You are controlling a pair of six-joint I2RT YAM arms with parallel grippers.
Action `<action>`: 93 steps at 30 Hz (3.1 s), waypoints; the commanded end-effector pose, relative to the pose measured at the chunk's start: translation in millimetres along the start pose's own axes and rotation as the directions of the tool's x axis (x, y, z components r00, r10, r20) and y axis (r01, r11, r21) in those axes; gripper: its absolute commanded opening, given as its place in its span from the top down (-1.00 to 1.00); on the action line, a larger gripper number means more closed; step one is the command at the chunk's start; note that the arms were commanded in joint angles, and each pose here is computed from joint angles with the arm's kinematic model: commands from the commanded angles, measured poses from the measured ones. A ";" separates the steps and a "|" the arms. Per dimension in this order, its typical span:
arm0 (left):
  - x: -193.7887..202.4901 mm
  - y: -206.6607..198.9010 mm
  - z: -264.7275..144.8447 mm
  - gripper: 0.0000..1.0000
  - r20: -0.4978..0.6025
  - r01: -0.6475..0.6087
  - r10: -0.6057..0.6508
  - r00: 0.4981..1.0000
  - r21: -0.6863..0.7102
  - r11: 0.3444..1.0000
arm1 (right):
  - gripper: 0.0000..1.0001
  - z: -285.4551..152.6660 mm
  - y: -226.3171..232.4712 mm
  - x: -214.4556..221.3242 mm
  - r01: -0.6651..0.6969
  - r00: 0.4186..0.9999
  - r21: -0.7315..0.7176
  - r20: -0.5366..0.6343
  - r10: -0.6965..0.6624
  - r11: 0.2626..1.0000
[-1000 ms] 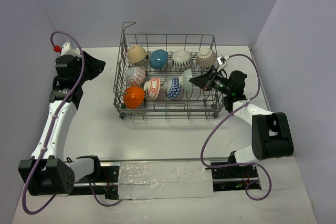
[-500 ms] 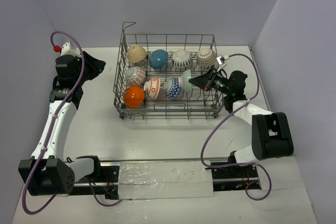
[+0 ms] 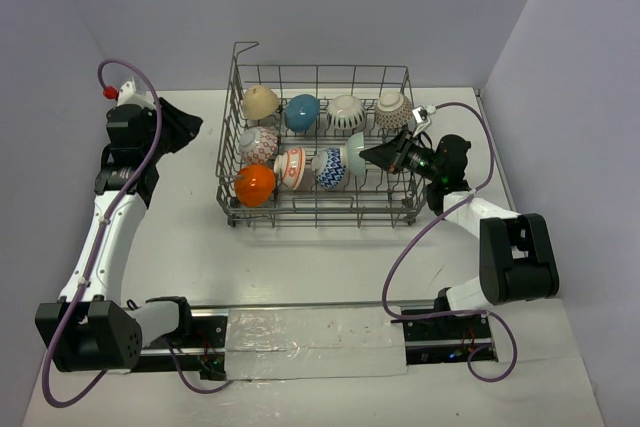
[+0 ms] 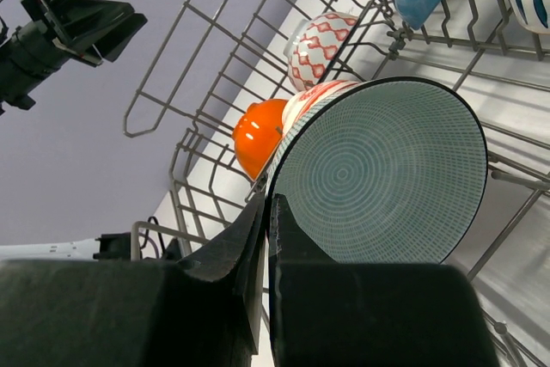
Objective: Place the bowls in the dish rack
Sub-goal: Insert the bowl into the dish rack, then reset both arms
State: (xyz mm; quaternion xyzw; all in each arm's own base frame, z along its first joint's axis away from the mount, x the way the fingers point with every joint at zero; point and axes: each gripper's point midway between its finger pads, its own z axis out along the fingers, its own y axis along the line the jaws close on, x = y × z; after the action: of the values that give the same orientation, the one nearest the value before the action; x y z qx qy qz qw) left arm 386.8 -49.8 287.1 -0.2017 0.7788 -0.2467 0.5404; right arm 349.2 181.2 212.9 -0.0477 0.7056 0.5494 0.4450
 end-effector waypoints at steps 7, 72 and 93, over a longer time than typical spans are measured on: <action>1.1 -13.3 -1.3 0.21 0.010 -0.023 0.023 1.000 0.033 0.999 | 0.90 2.4 -5.8 -10.9 0.085 0.996 0.040 0.008 -0.085 0.996; 1.1 -19.2 -3.5 0.20 0.014 -0.030 0.029 0.999 0.044 0.999 | -0.38 -28.1 -27.8 -26.6 0.229 0.973 0.444 -0.126 -0.193 0.866; 18.2 -26.6 5.3 0.21 -0.034 -0.051 0.053 0.998 0.064 0.997 | -0.40 -50.3 50.3 -57.8 0.340 0.936 0.416 -0.062 -0.347 0.843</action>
State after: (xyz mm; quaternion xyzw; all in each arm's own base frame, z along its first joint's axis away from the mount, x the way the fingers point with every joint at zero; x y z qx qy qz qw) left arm 385.8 -75.9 280.3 -0.1784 0.7900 -0.2565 0.5275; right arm 331.2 137.8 271.7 -0.0641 0.7917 0.3102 0.5224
